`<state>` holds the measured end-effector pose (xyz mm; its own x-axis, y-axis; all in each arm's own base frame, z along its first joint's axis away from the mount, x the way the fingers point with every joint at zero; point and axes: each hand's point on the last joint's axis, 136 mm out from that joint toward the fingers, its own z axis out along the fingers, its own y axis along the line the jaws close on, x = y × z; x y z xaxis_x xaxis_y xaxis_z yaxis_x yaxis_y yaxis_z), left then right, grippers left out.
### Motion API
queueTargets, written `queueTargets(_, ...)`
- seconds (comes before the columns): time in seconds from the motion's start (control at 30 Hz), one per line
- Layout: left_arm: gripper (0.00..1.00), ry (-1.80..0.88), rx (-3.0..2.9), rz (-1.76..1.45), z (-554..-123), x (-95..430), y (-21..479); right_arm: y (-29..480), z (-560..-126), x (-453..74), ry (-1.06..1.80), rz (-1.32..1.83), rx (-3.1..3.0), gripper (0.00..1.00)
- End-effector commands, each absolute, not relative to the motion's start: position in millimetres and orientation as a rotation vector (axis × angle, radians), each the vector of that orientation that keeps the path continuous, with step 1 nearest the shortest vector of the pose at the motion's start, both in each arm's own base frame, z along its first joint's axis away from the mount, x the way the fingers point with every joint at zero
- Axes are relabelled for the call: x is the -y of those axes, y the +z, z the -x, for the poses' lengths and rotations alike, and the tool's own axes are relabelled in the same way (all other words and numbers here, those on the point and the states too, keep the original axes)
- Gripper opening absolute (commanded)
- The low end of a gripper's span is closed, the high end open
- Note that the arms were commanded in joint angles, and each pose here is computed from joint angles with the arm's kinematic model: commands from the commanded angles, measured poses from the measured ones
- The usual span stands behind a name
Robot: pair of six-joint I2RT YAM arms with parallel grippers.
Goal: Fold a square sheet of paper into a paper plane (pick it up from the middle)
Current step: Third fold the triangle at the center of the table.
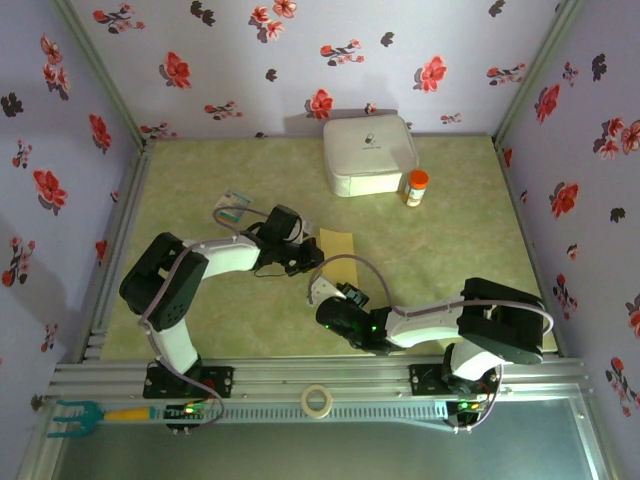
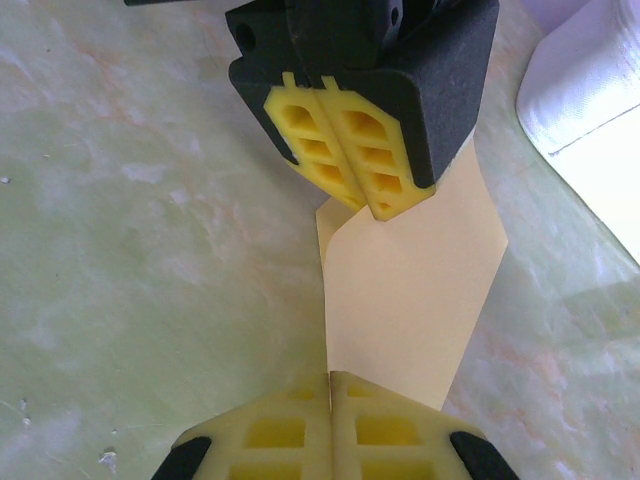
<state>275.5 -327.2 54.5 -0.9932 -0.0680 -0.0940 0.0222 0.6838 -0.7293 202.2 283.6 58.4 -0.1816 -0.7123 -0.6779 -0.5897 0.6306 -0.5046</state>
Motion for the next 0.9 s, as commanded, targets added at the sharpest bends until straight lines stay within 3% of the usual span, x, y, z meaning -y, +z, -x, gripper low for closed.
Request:
queueTargets(0.0, 0.07, -1.199, -2.735, 0.064, -280.1, 320.2, 65.4, 61.2, -204.4, -283.7, -0.133, 0.985, -1.908, 0.00)
queueTargets(0.2, 0.30, -1.142, -2.692, 0.103, -287.0, 303.8, 75.9, 60.1, -202.3, -284.3, 0.078, 0.921, -2.042, 0.00)
queueTargets(0.33, 0.36, -1.070, -2.655, 0.112, -293.6, 287.5, 89.2, 62.3, -195.7, -293.8, 0.388, 0.838, -2.169, 0.00)
queueTargets(0.57, 0.36, -1.032, -2.624, 0.076, -300.1, 279.9, 107.5, 70.7, -193.5, -309.3, 0.841, 0.661, -2.307, 0.00)
queueTargets(0.87, 0.26, -1.060, -2.604, 0.021, -303.5, 286.9, 119.0, 57.9, -179.1, -315.0, 1.037, 0.677, -2.425, 0.00)
